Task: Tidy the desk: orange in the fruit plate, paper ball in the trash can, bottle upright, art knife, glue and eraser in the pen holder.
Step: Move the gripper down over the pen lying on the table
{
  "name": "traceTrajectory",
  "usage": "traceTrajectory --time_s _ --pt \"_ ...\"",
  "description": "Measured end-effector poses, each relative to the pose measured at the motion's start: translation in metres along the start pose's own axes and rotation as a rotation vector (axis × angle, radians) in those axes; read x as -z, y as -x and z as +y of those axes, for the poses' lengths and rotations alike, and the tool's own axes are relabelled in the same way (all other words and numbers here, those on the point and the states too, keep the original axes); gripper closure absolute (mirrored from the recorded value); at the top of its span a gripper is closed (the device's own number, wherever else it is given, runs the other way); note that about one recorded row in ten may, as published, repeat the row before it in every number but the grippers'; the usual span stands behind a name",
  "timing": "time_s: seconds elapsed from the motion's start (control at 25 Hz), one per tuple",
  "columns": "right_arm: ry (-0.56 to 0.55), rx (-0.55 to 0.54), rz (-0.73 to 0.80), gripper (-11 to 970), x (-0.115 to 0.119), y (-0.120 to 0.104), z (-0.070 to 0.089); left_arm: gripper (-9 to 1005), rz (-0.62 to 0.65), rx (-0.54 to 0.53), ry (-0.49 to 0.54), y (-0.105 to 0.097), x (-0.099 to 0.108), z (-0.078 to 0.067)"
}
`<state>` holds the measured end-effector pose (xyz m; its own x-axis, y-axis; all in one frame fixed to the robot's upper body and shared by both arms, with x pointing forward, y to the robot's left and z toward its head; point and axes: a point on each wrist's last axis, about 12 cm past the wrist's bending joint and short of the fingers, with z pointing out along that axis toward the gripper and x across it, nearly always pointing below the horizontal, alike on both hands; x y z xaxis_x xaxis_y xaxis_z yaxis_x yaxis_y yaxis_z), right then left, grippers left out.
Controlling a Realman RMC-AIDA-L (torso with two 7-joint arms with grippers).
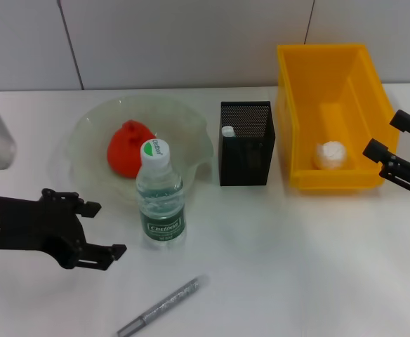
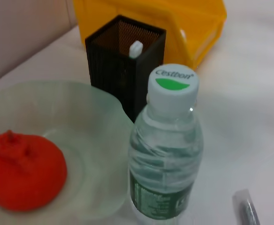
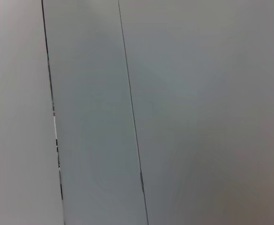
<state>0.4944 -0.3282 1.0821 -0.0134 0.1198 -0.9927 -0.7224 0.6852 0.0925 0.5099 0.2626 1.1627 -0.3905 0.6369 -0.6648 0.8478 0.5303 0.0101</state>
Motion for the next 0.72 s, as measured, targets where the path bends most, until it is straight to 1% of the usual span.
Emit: traceTrajectory --time_s 0.04,0.12,0.2,0.28,0.4,0.56,0.72 --pt "-0.003 0.000 0.001 149 0.000 0.000 0.000 167 0.033 -0.001 0.006 0.006 -0.003 -0.005" --pt "-0.012 -0.001 0.005 148 0.000 -0.001 -0.001 167 0.056 0.002 0.008 0.009 -0.005 -0.009" --pt "-0.020 -0.002 0.009 148 0.000 -0.003 -0.001 167 0.093 0.003 0.010 0.017 -0.010 -0.018" --pt "-0.019 -0.005 0.009 148 -0.001 -0.005 0.000 167 0.104 0.003 0.012 0.020 -0.012 -0.021" --pt "-0.019 -0.006 0.009 148 -0.001 -0.005 -0.001 167 0.130 0.006 0.013 0.028 -0.018 -0.029" --pt "-0.021 0.003 0.008 148 -0.001 -0.005 -0.001 167 0.143 0.035 0.004 0.037 -0.024 -0.036" --pt "-0.023 0.001 0.009 148 -0.001 -0.008 0.001 167 0.154 0.035 -0.004 0.044 -0.028 -0.041"
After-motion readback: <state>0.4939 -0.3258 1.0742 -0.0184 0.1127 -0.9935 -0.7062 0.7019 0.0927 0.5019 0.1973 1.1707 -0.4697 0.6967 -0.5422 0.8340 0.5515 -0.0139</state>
